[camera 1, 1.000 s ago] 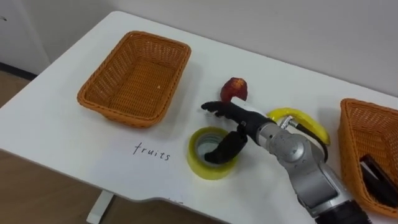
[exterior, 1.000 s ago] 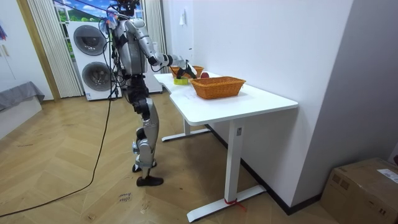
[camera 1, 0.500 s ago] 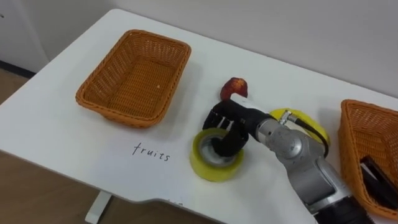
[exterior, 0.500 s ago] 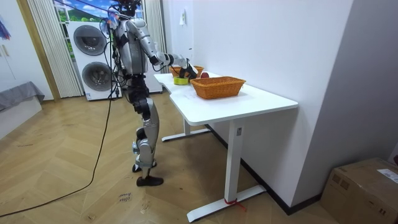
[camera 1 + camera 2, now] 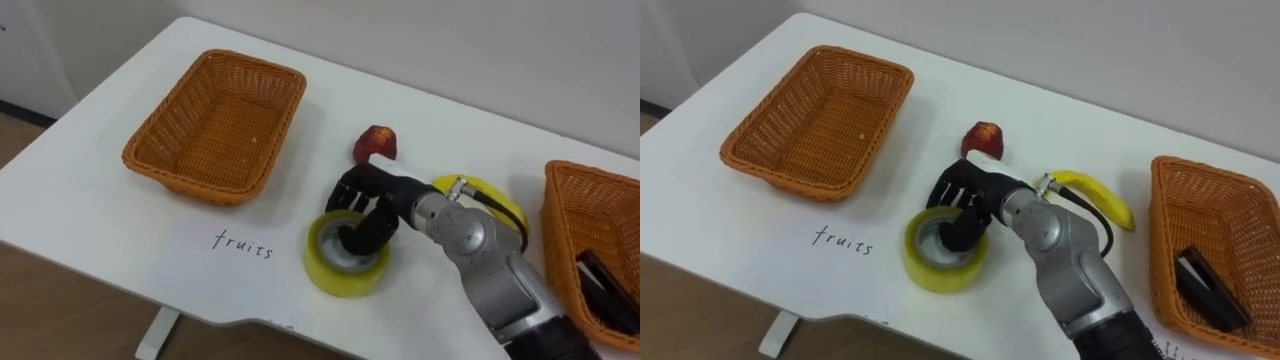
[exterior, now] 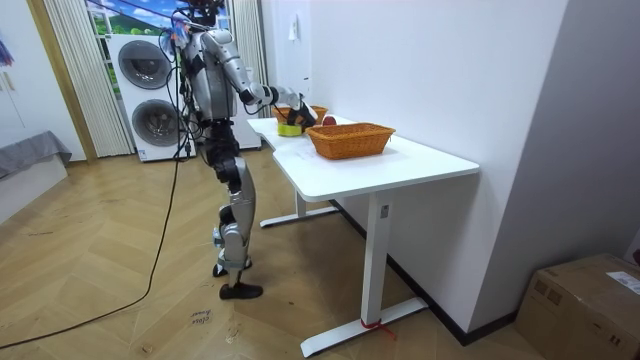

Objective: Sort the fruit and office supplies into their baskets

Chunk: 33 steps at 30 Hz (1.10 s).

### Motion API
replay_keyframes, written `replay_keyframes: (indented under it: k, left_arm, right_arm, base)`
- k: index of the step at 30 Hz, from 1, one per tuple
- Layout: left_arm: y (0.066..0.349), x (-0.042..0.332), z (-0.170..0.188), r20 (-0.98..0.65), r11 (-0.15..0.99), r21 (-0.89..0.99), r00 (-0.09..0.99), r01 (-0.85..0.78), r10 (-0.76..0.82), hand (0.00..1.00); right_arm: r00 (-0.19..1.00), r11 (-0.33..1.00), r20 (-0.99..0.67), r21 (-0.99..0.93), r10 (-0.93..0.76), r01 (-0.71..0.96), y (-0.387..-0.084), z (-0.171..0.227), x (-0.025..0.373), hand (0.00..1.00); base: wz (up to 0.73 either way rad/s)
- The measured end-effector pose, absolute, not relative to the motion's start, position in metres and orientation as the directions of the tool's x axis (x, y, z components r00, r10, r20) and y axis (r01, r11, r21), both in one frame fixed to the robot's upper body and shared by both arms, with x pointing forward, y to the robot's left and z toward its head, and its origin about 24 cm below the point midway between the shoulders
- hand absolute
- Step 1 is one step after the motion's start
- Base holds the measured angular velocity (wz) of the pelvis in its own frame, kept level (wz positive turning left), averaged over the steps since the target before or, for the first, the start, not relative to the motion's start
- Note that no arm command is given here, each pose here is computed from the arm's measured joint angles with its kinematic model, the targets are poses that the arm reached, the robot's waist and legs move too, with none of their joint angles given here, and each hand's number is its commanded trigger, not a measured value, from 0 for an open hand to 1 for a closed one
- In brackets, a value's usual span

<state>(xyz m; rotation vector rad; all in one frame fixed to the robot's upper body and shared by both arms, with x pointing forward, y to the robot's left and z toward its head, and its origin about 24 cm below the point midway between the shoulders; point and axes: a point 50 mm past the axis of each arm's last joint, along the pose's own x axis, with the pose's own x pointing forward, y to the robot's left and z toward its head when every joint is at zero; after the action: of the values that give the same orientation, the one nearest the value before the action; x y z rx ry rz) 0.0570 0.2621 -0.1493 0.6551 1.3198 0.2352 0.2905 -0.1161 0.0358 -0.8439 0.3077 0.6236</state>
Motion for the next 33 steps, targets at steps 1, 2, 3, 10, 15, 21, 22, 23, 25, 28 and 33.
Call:
replay_keyframes:
  k: [1,2,3,10,15,21,22,23,25,28,33]
  left_arm:
    - [0.262,0.056,-0.149,-0.819,0.803,0.565,0.25,0.19,0.517,0.0]
    - [0.262,0.055,-0.15,-0.819,0.804,0.564,0.248,0.187,0.517,0.0]
    - [0.262,0.055,-0.15,-0.819,0.804,0.564,0.248,0.187,0.517,0.0]
    - [0.267,0.05,-0.15,-0.818,0.813,0.566,0.219,0.138,0.532,0.0]
    - [0.267,0.042,-0.152,-0.825,0.817,0.56,0.192,0.141,0.532,0.0]
    - [0.265,0.034,-0.154,-0.828,0.822,0.555,0.183,0.129,0.531,0.0]
    - [0.264,0.034,-0.154,-0.827,0.822,0.556,0.184,0.124,0.532,0.0]
    - [0.263,0.034,-0.154,-0.826,0.822,0.557,0.185,0.122,0.532,0.0]
    - [0.263,0.032,-0.155,-0.826,0.822,0.556,0.19,0.12,0.531,0.0]
    - [0.264,0.027,-0.155,-0.826,0.823,0.557,0.179,0.112,0.535,0.0]
    - [0.267,0.019,-0.155,-0.824,0.824,0.561,0.148,0.083,0.547,0.0]
  right_arm:
    - [0.78,0.508,-0.489,-0.592,0.391,-0.626,-0.117,0.036,0.291,1.0]
    - [0.78,0.513,-0.486,-0.588,0.395,-0.625,-0.117,0.037,0.291,1.0]
    - [0.78,0.513,-0.484,-0.588,0.396,-0.625,-0.117,0.037,0.291,1.0]
    - [0.834,0.528,-0.391,-0.647,0.39,-0.55,-0.124,0.062,0.294,1.0]
    - [0.901,0.574,-0.278,-0.697,0.334,-0.428,-0.145,0.087,0.298,1.0]
    - [0.949,0.643,-0.164,-0.703,0.269,-0.304,-0.163,0.104,0.301,1.0]
    - [0.952,0.65,-0.154,-0.701,0.264,-0.294,-0.164,0.105,0.301,1.0]
    - [0.954,0.652,-0.15,-0.701,0.261,-0.289,-0.165,0.105,0.302,1.0]
    - [0.957,0.667,-0.139,-0.691,0.255,-0.278,-0.167,0.106,0.302,1.0]
    - [0.963,0.676,-0.124,-0.691,0.238,-0.256,-0.17,0.108,0.302,1.0]
    - [0.981,0.706,-0.04,-0.689,0.192,-0.166,-0.18,0.12,0.301,1.0]
  base:
    - [0.0]
    - [0.0]
    - [0.0]
    - [0.0]
    - [-0.01]
    - [-0.06]
    - [-0.13]
    - [-0.12]
    - [-0.02]
    - [0.0]
    - [-0.02]
